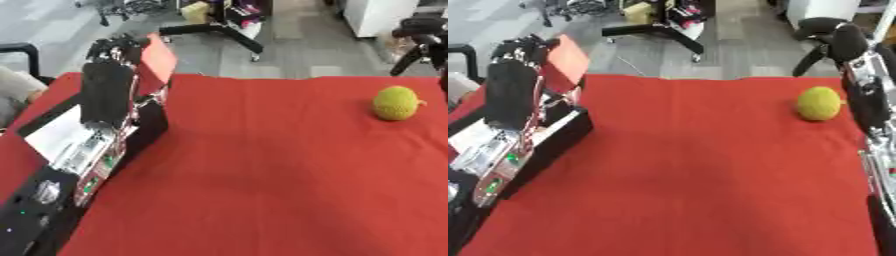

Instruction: Pick up the objects with one hand, pass them to the other hand, and then place them into the box on the other side of the table.

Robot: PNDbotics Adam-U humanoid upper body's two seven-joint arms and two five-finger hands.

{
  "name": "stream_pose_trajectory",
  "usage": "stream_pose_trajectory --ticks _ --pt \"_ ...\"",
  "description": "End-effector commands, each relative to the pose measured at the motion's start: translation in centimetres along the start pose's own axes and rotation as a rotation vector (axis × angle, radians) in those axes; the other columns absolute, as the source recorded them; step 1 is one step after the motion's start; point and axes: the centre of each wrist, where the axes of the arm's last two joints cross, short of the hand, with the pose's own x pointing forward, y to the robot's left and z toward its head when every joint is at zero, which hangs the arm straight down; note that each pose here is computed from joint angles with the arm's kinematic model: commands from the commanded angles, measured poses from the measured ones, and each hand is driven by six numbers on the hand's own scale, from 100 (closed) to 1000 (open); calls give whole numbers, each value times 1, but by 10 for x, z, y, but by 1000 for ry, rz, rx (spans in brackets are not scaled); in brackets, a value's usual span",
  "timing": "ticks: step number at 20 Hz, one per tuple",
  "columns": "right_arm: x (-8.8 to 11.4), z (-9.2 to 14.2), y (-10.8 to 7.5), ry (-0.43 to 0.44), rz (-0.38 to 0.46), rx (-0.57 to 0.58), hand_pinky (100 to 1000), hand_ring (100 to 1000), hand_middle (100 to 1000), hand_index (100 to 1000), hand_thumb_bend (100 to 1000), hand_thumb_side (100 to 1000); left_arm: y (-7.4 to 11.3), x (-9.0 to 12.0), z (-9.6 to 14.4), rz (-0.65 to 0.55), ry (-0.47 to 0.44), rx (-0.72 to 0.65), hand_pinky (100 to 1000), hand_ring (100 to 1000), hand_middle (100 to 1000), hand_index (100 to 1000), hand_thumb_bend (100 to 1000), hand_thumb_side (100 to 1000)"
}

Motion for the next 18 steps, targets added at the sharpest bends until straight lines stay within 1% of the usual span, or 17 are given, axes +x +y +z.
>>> stream_pose_trajectory --ticks 1,2,3,4,5,7,8,9,10,11,13,15,16,17,18 --pt "4 -4 -3 -24 21 12 1000 453 696 784 715 1000 -6 -34 -12 -103 70 -74 730 607 577 691 374 162" --pt "4 -4 -2 -23 21 15 1000 452 695 783 712 1000 -11 -37 -11 -114 92 -112 742 634 610 726 385 216" --pt "4 -3 -2 -23 19 18 1000 451 695 783 711 1000 -16 -40 -10 -122 117 -152 745 641 618 734 390 232" --pt "4 -3 -2 -23 18 21 1000 451 694 783 708 1000 -21 -42 -8 -130 141 -192 762 681 666 788 466 377" --pt "4 -3 -1 -24 17 24 1000 450 694 783 706 1000 -27 -44 -5 -137 166 -239 780 711 710 838 509 521" --pt "3 -3 -1 -25 15 31 1000 450 694 783 704 1000 -40 -48 1 -144 228 -334 815 762 775 913 728 739" --pt "3 -3 -1 -26 14 33 1000 449 693 783 703 1000 -45 -49 3 -145 259 -376 824 778 796 929 790 788" --pt "3 -3 -1 -26 14 34 1000 449 693 783 701 1000 -49 -51 4 -148 287 -412 840 803 827 951 891 859" --pt "3 -3 -1 -25 13 35 1000 448 691 783 699 1000 -53 -54 3 -154 317 -443 849 816 843 959 929 884" --pt "3 -3 -1 -24 13 35 1000 447 691 783 697 1000 -56 -58 2 -165 343 -470 852 819 847 963 948 895" --pt "2 -3 -1 -22 12 34 1000 447 690 783 695 1000 -61 -65 -2 -186 373 -508 855 821 852 964 959 912" --pt "2 -2 -2 -18 14 31 1000 445 688 782 692 1000 -61 -71 -10 -194 377 -524 851 812 840 952 909 876" --pt "1 -2 -3 -16 15 29 1000 443 686 782 689 1000 -58 -71 -16 -187 369 -519 847 802 828 942 862 843" --pt "0 -2 -3 -13 19 30 1000 443 686 782 687 1000 -53 -70 -21 -177 354 -507 846 797 822 937 845 819" --pt "-1 -1 -4 -9 25 34 1000 442 687 784 685 1000 -48 -67 -25 -165 336 -485 842 786 807 923 796 782"
